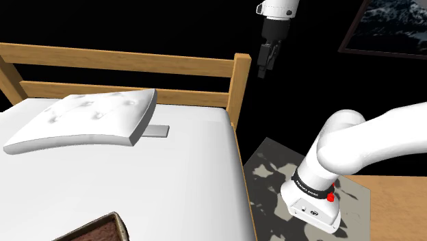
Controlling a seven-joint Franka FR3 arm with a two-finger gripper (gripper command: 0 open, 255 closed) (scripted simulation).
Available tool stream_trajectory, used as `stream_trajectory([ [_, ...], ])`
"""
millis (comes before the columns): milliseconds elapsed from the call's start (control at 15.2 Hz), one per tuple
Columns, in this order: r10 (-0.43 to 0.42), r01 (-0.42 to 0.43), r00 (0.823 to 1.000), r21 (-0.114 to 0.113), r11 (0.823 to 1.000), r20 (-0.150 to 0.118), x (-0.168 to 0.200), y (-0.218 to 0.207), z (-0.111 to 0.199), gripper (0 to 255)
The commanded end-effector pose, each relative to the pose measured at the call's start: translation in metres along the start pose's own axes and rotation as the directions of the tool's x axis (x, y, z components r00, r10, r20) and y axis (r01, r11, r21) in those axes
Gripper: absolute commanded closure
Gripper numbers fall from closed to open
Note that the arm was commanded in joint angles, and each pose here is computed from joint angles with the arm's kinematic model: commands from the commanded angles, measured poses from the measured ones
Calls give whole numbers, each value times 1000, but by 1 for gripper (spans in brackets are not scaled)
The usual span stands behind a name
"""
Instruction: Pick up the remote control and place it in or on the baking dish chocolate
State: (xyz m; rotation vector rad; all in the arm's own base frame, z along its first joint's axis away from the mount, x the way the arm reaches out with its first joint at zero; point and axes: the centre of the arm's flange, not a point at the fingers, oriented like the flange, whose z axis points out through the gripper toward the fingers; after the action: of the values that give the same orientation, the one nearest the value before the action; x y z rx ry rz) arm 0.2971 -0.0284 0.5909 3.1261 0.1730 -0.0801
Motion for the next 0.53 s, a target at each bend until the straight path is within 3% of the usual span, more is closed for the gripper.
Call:
stream_trajectory([
  [0, 0, 0, 1000, 0, 1000, 0, 0, 0, 0, 0],
  [462, -113, 113, 993, -1, 994, -10, 75, -33, 41, 0],
])
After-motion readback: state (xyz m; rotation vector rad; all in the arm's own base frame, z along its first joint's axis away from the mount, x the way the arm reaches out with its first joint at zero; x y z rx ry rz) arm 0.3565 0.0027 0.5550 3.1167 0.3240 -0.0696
